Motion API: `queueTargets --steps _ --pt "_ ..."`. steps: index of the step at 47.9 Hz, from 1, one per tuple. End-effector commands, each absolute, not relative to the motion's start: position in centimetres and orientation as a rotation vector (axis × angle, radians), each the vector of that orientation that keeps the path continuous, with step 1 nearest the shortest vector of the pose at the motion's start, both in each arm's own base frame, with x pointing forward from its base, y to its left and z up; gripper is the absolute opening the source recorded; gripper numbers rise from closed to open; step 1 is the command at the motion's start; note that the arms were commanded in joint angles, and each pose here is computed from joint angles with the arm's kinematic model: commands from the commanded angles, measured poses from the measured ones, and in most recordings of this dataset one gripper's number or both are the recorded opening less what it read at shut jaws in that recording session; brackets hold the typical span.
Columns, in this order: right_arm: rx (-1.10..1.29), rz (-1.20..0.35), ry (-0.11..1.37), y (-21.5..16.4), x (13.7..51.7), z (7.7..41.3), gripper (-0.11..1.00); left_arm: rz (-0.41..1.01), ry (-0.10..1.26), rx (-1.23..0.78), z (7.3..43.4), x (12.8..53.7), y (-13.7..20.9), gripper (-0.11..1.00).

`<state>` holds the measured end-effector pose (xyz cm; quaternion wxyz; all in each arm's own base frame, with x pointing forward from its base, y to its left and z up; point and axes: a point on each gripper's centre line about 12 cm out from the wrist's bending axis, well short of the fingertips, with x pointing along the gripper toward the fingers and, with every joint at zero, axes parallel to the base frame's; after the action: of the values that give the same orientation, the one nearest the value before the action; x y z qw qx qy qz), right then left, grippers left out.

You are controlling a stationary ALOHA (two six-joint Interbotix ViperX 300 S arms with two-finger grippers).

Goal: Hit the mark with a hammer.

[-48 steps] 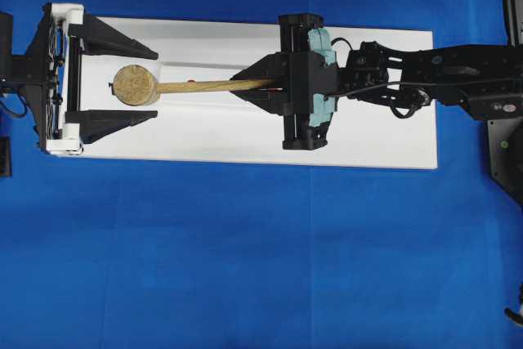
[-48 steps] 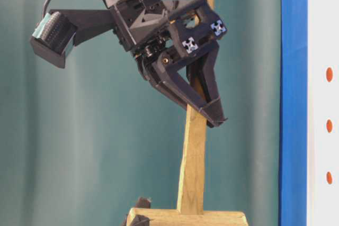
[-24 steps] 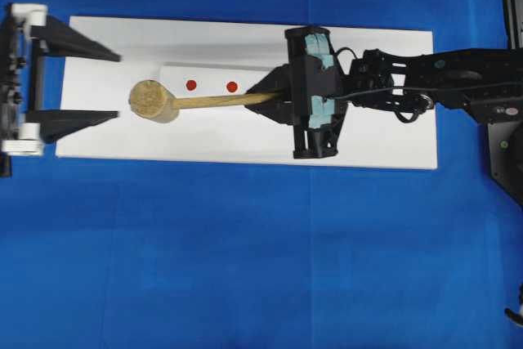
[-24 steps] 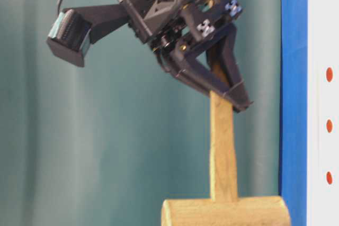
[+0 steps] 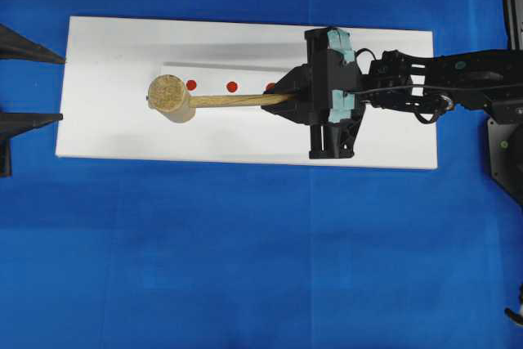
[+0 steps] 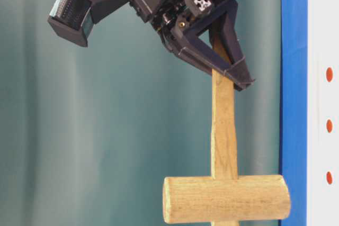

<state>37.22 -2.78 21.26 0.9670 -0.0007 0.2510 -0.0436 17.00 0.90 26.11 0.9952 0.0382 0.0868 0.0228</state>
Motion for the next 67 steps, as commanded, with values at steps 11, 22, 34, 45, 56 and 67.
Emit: queueTargets --steps 11,22,34,45,56,67 --pt "0.007 -0.143 0.432 -4.5 37.2 23.3 0.02 0.048 0.169 0.067 26.4 17.3 0.9 0.82" --pt "0.014 -0.209 0.408 -6.7 37.0 23.5 0.02 0.048 0.161 0.067 26.5 17.3 0.9 0.82" --pt "0.016 -0.224 0.406 -7.2 37.0 23.4 0.02 0.048 0.163 0.069 26.4 17.3 0.9 0.82" --pt "0.021 -0.223 0.436 -7.3 37.2 22.4 0.02 0.048 0.163 0.069 26.4 17.3 0.9 0.82" --pt "0.094 -0.221 0.63 -7.0 38.1 15.7 0.02 0.048 0.164 0.069 26.4 17.3 0.9 0.82" --pt "0.104 -0.232 0.629 -7.1 37.6 15.6 0.02 0.05 0.166 0.069 26.3 17.3 1.0 0.82"
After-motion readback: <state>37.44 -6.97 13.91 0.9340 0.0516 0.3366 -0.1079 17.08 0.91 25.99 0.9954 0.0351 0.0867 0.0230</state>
